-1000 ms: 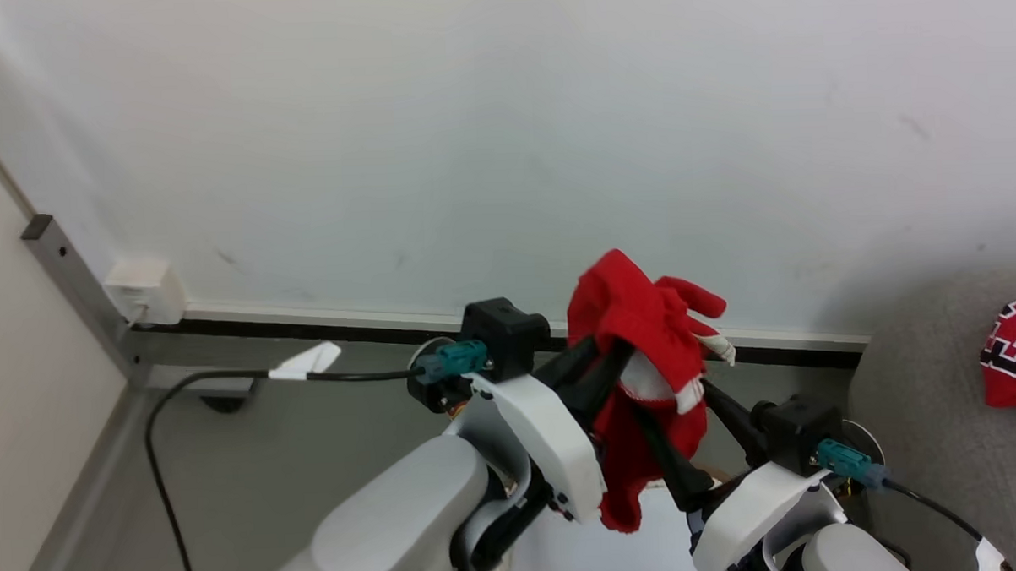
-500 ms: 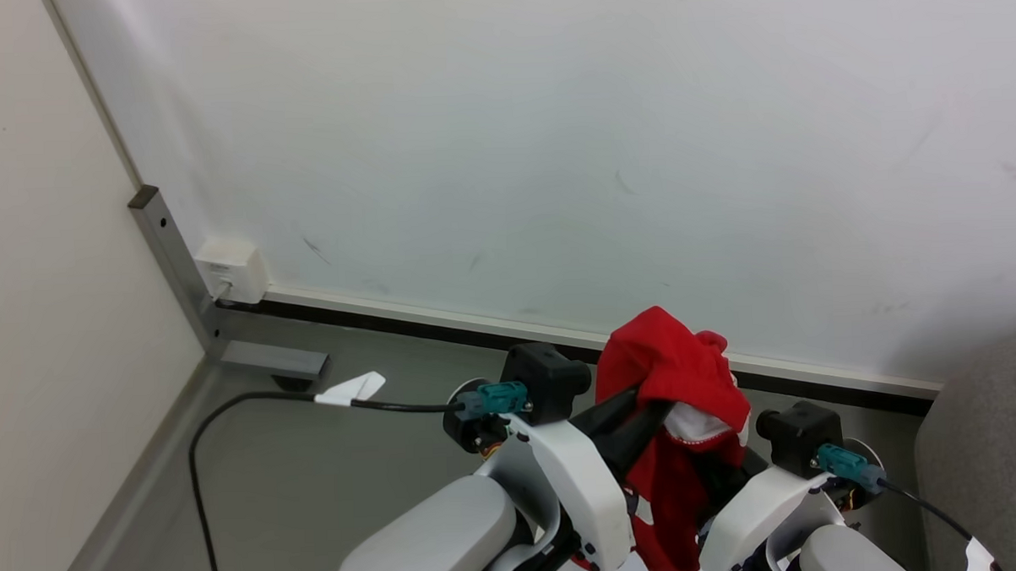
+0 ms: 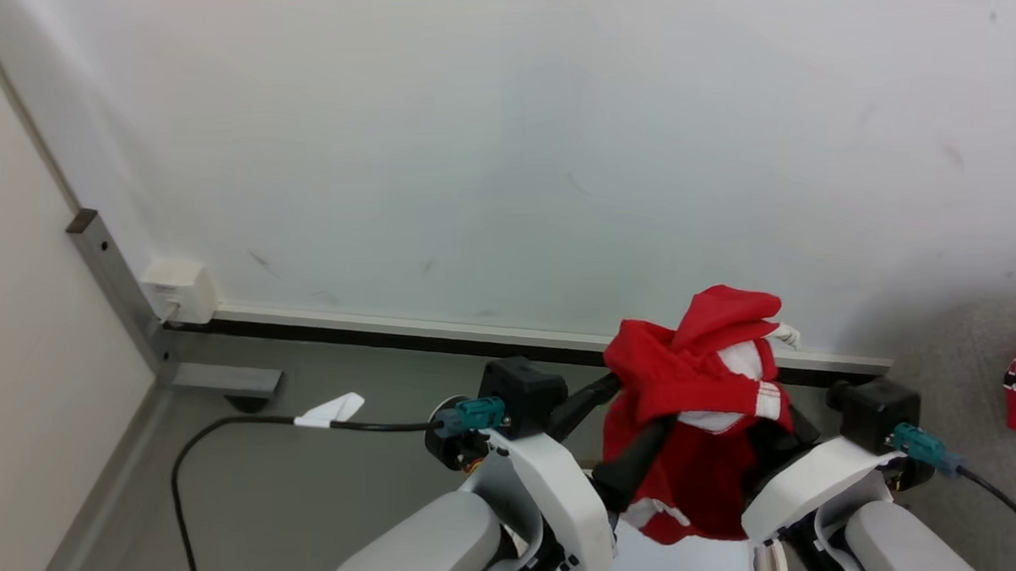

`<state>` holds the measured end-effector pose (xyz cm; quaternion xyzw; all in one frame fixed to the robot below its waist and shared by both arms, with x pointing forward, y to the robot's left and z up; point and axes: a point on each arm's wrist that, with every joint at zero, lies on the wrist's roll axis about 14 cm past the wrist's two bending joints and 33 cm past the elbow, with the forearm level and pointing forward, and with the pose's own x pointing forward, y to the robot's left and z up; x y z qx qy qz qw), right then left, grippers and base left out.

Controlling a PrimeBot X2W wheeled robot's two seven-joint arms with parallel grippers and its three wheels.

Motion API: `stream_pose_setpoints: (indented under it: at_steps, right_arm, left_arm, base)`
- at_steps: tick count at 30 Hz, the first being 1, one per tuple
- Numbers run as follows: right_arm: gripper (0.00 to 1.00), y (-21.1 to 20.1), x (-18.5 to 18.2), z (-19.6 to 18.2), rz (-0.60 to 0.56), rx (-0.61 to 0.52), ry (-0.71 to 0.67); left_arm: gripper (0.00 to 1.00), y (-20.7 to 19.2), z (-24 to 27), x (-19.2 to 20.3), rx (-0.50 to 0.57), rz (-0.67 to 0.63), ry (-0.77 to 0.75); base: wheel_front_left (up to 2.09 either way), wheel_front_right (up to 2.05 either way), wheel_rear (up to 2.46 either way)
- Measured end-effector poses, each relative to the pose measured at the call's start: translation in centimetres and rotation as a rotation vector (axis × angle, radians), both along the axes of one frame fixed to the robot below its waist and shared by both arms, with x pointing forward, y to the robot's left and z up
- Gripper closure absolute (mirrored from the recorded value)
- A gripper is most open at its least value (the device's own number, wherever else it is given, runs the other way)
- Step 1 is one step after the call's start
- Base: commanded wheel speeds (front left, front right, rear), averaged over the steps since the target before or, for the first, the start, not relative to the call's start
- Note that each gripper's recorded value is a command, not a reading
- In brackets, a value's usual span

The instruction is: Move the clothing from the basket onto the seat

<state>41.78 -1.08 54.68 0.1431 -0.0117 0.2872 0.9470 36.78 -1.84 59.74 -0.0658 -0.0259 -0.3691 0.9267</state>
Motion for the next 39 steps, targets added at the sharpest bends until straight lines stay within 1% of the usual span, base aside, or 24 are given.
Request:
stream_pose_setpoints:
  at_steps: [6, 8, 14, 19, 25, 29, 32, 35, 39]
  right_arm:
    - [1.00, -5.8, 1.6, 1.5, -0.148, 0.021, -0.039]
    - [1.00, -8.4, 2.0, 2.0, -0.210, 0.014, -0.056]
    - [1.00, -15.9, 1.8, 3.7, -0.386, 0.000, -0.109]
    - [1.00, -21.6, 0.2, 4.9, -0.530, -0.009, -0.140]
    - [1.00, -27.4, -3.8, 5.2, -0.704, -0.035, -0.142]
    - [1.00, -30.5, -7.0, 4.7, -0.819, -0.043, -0.122]
    - [1.00, -31.5, -8.8, 4.2, -0.878, -0.042, -0.097]
    - [1.00, -32.2, -10.1, 4.0, -0.922, -0.036, -0.086]
    - [1.00, -32.7, -10.6, 3.9, -0.950, -0.041, -0.075]
  left_arm:
    - [0.00, -3.1, -1.2, -1.1, 0.007, -0.110, 0.027]
    - [0.00, -4.1, -1.8, -1.3, 0.012, -0.143, 0.038]
    - [0.00, -7.0, -1.8, -1.6, -0.003, -0.245, 0.017]
    - [0.00, -9.6, -2.2, -1.8, -0.002, -0.332, 0.001]
    - [0.00, -13.1, -2.5, -2.6, -0.010, -0.452, -0.013]
    - [0.00, -15.2, -2.8, -3.6, -0.021, -0.538, -0.017]
    - [0.00, -16.4, -3.5, -4.1, -0.010, -0.576, -0.018]
    - [0.00, -17.3, -3.9, -4.3, -0.017, -0.602, -0.005]
    - [0.00, -18.0, -4.3, -4.5, -0.030, -0.628, 0.005]
  base:
    - [0.00, 0.00, 0.00]
    - [0.00, 0.00, 0.00]
    - [0.00, 0.00, 0.00]
    - [0.00, 0.00, 0.00]
    - [0.00, 0.00, 0.00]
    - [0.00, 0.00, 0.00]
    - [0.00, 0.00, 0.00]
    - [0.00, 0.00, 0.00]
    - [0.00, 0.00, 0.00]
